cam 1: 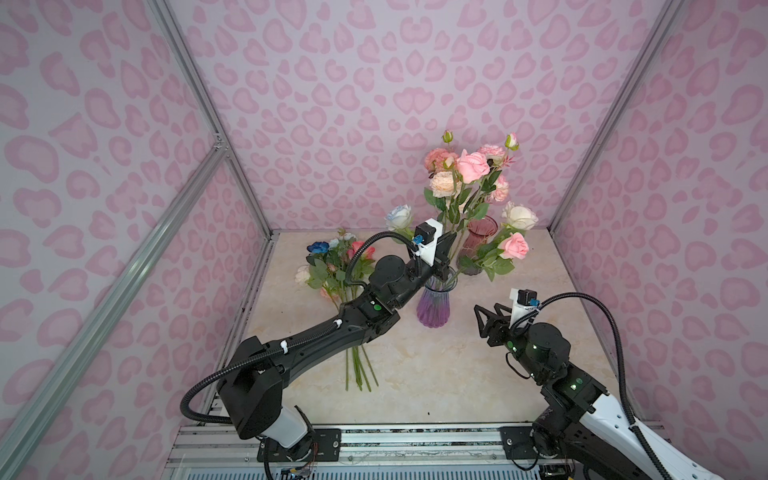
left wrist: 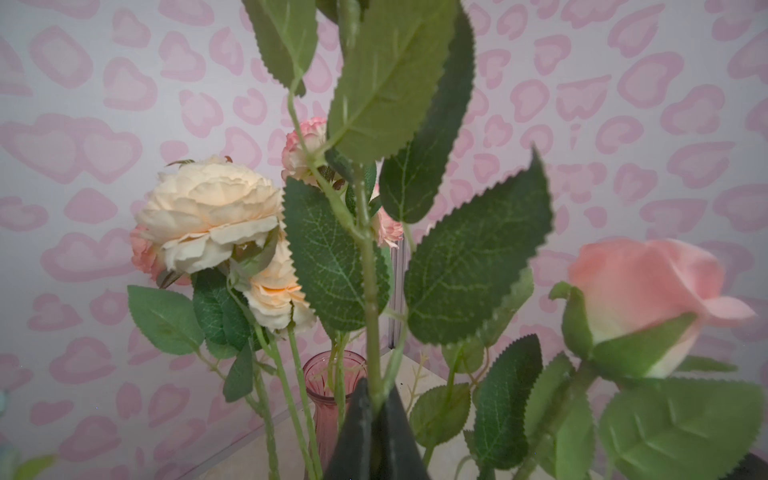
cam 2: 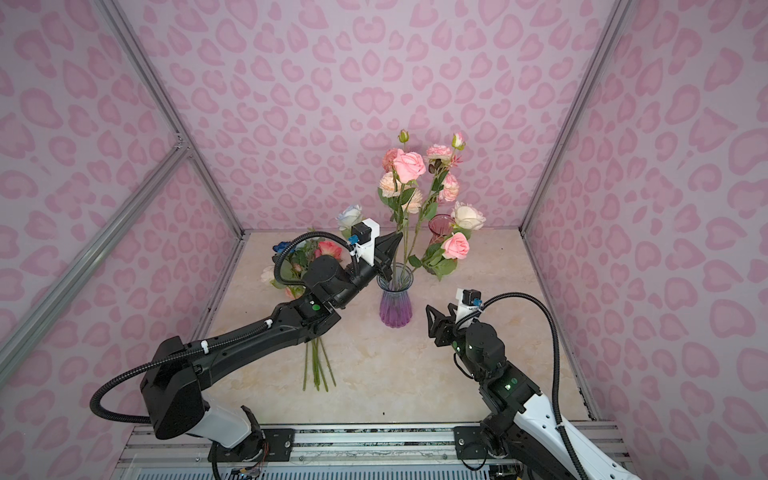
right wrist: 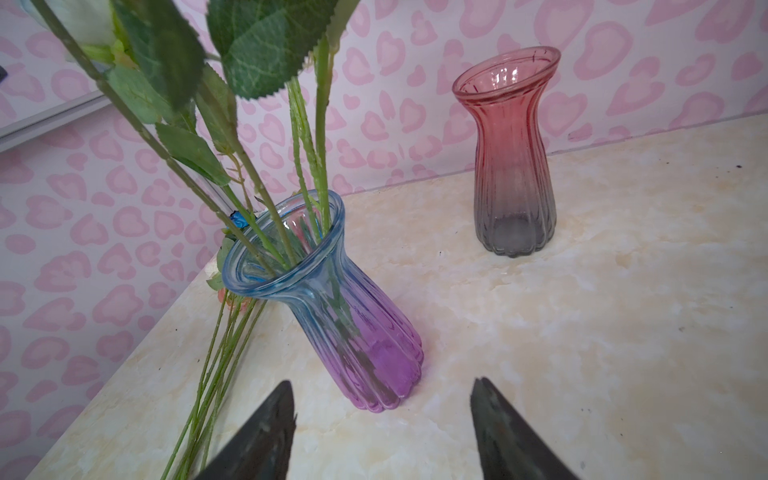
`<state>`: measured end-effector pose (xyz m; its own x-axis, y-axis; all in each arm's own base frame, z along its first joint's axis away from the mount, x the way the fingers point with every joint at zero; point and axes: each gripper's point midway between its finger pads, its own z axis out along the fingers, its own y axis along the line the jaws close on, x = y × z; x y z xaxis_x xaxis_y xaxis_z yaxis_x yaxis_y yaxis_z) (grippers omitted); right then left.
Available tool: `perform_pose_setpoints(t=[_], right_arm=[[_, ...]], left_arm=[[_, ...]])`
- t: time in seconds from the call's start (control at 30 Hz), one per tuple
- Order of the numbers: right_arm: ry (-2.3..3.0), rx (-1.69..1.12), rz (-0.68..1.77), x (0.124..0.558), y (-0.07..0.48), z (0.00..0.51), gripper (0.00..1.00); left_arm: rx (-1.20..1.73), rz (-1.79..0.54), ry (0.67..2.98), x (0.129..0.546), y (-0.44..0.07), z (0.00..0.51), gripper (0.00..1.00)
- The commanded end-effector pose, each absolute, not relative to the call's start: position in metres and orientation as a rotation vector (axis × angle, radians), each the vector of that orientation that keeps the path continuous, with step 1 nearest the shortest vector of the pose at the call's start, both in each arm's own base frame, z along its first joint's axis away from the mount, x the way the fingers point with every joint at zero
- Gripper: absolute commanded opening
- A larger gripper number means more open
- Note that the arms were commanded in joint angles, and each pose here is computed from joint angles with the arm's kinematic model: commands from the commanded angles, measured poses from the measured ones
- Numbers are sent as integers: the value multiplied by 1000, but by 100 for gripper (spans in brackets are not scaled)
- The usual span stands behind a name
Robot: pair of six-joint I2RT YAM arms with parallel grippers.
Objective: Arrange the flowers into the vase
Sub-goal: 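Carry the pink rose over the purple-blue vase with the left gripper, then lower the pink rose stem down into the purple-blue vase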
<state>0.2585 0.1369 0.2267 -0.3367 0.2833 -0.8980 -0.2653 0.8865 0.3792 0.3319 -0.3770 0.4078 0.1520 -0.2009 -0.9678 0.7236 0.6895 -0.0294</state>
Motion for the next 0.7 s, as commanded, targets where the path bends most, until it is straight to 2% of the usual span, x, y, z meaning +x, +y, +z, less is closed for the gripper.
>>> perform_pose_setpoints(t=[0.0, 0.67], right_arm=[[1815, 18, 573, 259, 138, 230, 68], [1800, 22, 563, 256, 133, 234, 69]], left_arm=[[469, -719, 1256, 337, -377, 406, 3], [448, -727, 1418, 350, -385, 352, 8]])
